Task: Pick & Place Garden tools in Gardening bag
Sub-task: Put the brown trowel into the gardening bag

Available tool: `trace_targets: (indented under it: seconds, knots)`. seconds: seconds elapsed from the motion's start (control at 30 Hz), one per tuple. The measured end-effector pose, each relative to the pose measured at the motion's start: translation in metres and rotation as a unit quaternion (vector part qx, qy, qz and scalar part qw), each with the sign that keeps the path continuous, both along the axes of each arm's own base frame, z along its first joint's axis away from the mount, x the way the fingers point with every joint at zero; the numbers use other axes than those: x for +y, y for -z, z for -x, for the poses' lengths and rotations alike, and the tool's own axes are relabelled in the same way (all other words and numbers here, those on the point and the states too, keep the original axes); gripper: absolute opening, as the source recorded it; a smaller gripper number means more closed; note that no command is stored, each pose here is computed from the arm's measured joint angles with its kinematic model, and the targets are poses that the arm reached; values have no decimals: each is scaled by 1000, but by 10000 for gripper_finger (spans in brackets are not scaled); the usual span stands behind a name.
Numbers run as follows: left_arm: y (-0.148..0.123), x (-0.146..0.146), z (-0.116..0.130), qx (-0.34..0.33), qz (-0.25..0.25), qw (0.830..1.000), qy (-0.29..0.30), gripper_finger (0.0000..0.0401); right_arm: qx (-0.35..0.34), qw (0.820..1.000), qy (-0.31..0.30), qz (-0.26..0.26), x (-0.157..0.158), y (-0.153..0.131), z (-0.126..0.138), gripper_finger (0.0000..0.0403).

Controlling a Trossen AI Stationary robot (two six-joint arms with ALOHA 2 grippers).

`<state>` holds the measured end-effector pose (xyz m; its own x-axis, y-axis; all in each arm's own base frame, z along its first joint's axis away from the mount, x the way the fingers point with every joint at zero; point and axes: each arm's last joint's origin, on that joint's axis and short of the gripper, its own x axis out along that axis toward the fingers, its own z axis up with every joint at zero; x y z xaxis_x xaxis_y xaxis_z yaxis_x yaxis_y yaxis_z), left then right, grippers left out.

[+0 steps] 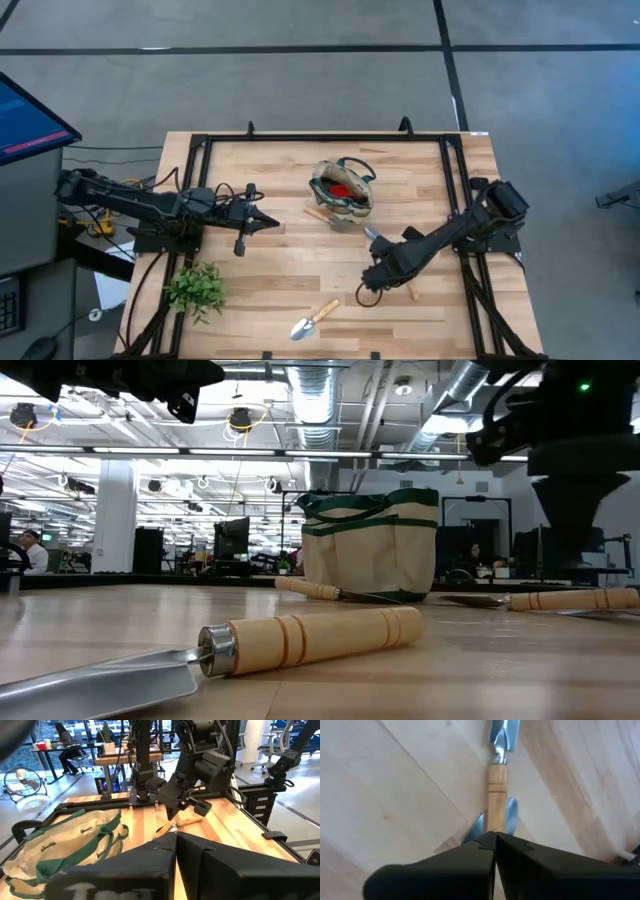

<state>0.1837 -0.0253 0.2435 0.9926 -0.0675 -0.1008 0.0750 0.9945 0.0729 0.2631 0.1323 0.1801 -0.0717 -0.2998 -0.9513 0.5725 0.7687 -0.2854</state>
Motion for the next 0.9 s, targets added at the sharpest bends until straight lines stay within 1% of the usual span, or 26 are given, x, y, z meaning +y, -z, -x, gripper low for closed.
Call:
trace_targets:
  seconds: [0.1, 0.2, 0.4, 0.47, 0.57, 0.63, 0.73, 0.9]
  knots:
    - [0, 0, 0, 0, 0, 1000, 0, 2, 7, 1000, 2, 0, -6, -1, -2, 3]
    - [0, 0, 0, 0, 1, 1000, 0, 2, 16, 1000, -13, -10, -13, -1, -5, 22]
    - [0, 0, 0, 0, 1, 1000, 0, 2, 26, 999, -17, -18, -26, 2, -9, 106]
    - [0, 0, 0, 0, 1, 1000, 0, 2, 33, 999, -12, -34, -30, 9, -8, 131]
    - [0, 0, 0, 0, 1, 1000, 0, 2, 37, 997, -19, -70, -34, 21, -7, 153]
    - [0, 0, 0, 0, 1, 1000, 0, 2, 35, 996, -30, -78, -36, 27, -5, 160]
    - [0, 0, 0, 0, 1, 1000, 0, 2, 52, 996, -31, -73, -38, 32, 0, 163]
    - [0, 0, 0, 0, 1, 1000, 0, 2, 46, 995, -44, -79, -40, 38, 0, 153]
